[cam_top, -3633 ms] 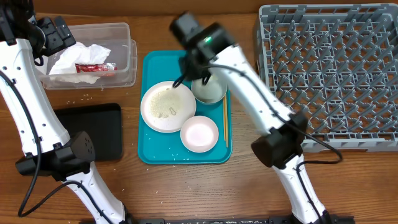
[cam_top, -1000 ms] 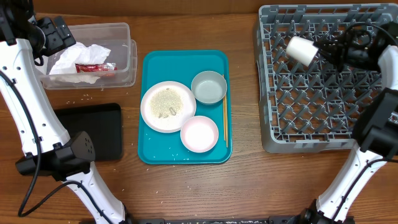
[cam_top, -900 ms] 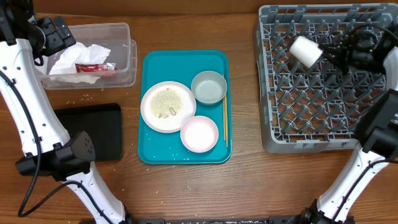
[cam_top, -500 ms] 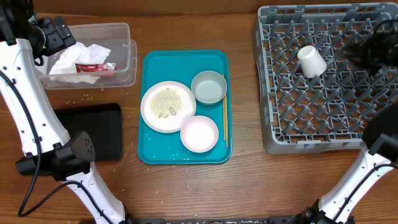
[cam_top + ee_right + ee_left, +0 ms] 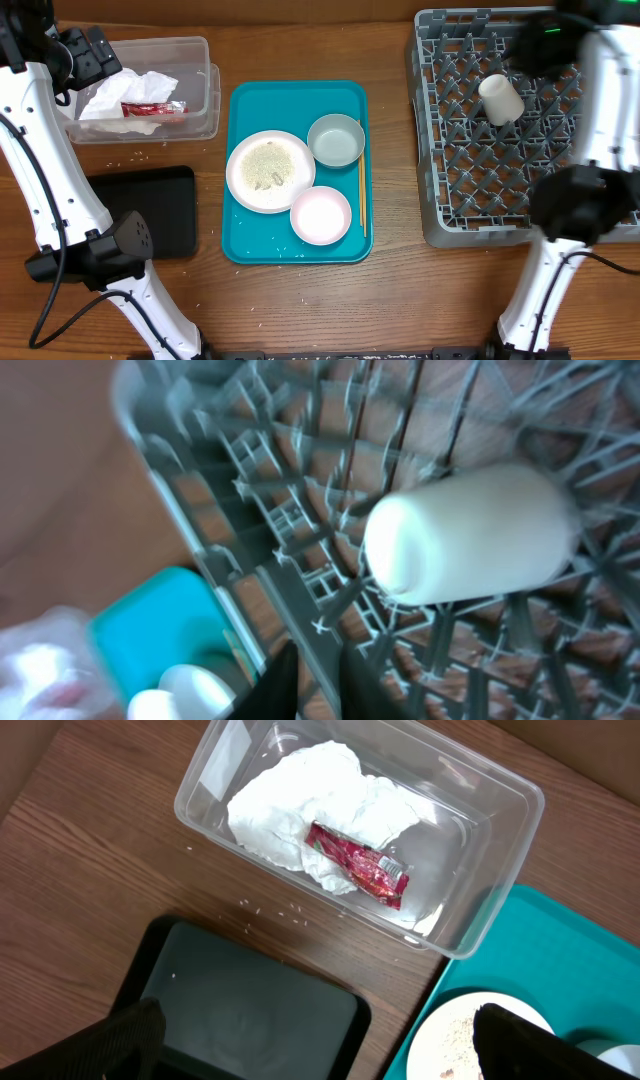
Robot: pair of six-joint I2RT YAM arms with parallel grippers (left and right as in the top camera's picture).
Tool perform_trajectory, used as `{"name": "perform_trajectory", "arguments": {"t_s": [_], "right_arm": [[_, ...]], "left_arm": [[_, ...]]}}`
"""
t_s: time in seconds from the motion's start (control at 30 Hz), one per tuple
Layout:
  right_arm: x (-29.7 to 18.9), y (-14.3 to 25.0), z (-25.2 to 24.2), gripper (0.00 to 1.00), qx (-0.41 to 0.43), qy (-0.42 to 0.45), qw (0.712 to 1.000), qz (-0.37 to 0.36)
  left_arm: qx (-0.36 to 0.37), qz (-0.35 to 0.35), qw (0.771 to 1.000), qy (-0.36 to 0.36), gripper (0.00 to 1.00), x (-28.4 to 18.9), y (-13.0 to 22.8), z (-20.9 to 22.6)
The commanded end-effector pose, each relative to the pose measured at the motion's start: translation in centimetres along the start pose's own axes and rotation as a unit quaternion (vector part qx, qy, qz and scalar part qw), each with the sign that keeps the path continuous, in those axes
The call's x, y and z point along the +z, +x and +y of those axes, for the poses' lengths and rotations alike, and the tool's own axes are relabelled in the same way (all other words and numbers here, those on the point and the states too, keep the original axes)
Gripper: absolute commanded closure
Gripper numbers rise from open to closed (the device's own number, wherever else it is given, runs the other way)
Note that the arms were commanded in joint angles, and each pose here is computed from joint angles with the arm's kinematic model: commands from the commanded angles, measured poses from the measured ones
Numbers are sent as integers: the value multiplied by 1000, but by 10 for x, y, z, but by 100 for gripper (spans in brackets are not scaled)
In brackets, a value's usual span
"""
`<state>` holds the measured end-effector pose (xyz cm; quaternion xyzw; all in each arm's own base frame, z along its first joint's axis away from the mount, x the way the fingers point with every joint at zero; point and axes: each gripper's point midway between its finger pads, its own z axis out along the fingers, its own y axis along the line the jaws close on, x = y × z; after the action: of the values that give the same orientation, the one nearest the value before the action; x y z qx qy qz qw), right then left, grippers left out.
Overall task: Sort waste into correct bins and load items into the dishwasher
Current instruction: 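Set the cup upside down on the rack and release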
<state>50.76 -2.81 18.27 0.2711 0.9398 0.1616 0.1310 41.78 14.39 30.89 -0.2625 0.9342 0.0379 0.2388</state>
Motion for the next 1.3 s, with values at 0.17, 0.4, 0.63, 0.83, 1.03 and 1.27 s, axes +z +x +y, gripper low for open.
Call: {"name": "perform_trajectory", "arguments": {"t_s": [0.17, 0.4, 0.63, 0.83, 1.03, 1.27], "right_arm": [[39, 13, -28, 96, -7, 153, 988, -22], [41, 2, -44, 96, -2, 178, 983, -41], [43, -7, -37, 96, -4, 162, 985, -60], [46, -5, -26, 96, -6, 133, 990, -50], [54, -5, -38, 96, 0, 155, 986, -53], [34, -7, -74, 96, 36, 252, 964, -79]], "left_arm": [[9, -4, 1000, -3, 0, -3, -1, 3], [9, -4, 1000, -3, 0, -3, -1, 3], [9, -4, 1000, -3, 0, -3, -1, 3], [9, -4, 1000, -3, 0, -3, -1, 3], [9, -4, 1000, -3, 0, -3, -1, 3], [9, -4, 1000, -3, 0, -3, -1, 3]]}}
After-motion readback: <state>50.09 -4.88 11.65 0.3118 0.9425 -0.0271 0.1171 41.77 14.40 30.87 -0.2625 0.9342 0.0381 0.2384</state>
